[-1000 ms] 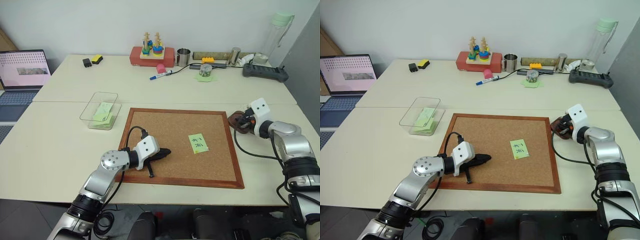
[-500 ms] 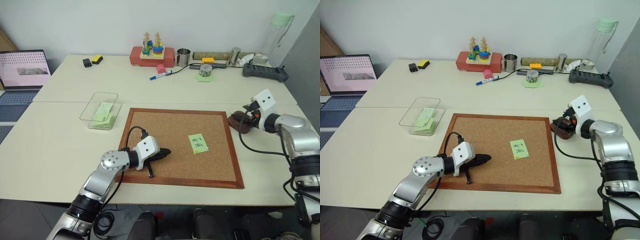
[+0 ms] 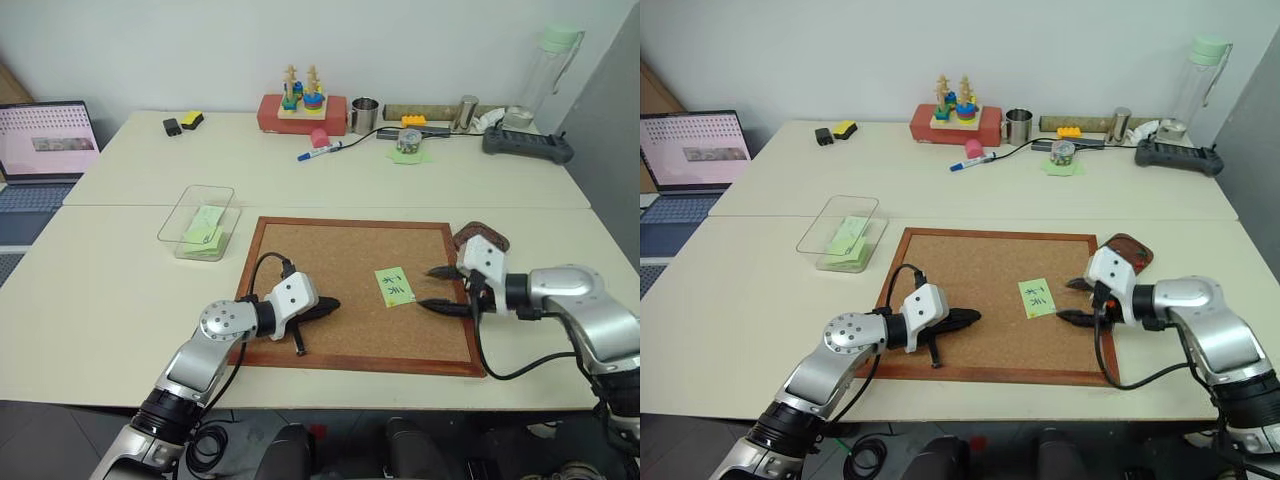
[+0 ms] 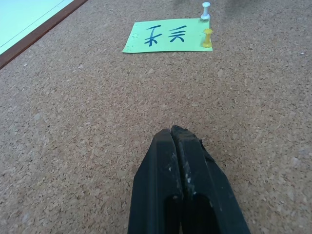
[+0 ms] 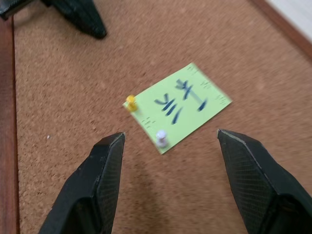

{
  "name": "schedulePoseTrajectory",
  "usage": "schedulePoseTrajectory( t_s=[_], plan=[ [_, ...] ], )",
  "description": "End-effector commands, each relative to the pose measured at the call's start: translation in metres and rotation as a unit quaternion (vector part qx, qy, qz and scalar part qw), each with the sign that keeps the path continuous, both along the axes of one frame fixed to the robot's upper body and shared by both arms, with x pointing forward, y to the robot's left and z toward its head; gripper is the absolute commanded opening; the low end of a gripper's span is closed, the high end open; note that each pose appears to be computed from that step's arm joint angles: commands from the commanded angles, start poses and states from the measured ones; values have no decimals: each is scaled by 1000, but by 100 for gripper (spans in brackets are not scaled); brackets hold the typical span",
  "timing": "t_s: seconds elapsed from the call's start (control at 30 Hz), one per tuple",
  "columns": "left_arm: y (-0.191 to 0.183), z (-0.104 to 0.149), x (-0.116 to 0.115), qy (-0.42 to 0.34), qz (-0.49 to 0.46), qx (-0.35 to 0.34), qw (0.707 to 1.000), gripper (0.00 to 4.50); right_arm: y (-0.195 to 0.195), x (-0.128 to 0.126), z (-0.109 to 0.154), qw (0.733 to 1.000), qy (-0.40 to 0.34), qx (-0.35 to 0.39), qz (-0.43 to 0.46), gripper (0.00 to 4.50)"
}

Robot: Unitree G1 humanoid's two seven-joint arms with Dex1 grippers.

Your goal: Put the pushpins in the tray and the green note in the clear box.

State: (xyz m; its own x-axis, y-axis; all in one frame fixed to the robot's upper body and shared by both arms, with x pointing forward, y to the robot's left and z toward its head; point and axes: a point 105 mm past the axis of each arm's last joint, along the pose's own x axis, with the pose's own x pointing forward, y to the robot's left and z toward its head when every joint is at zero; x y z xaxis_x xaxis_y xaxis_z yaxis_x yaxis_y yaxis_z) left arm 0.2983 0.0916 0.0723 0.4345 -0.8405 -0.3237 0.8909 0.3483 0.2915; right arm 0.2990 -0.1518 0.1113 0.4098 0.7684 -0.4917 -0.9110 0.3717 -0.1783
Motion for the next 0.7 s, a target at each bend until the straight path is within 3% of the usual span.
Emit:
schedulePoseTrajectory(
  t_s=[0.03, 0.1, 0.47, 0.7],
  plan=[
    [7, -18, -3, 29, 7, 29, 999, 0, 4, 5, 4, 1000, -23, 9, 3, 315],
    [7, -18, -4, 30, 7, 29, 999, 0, 6, 6, 2, 1000, -21, 14, 4, 315],
    [8, -19, -4, 31, 8, 30, 999, 0, 6, 11, -5, 1000, -12, 19, 2, 105],
    [8, -19, -4, 33, 9, 29, 999, 0, 6, 11, -4, 1000, -12, 18, 0, 2]
  ],
)
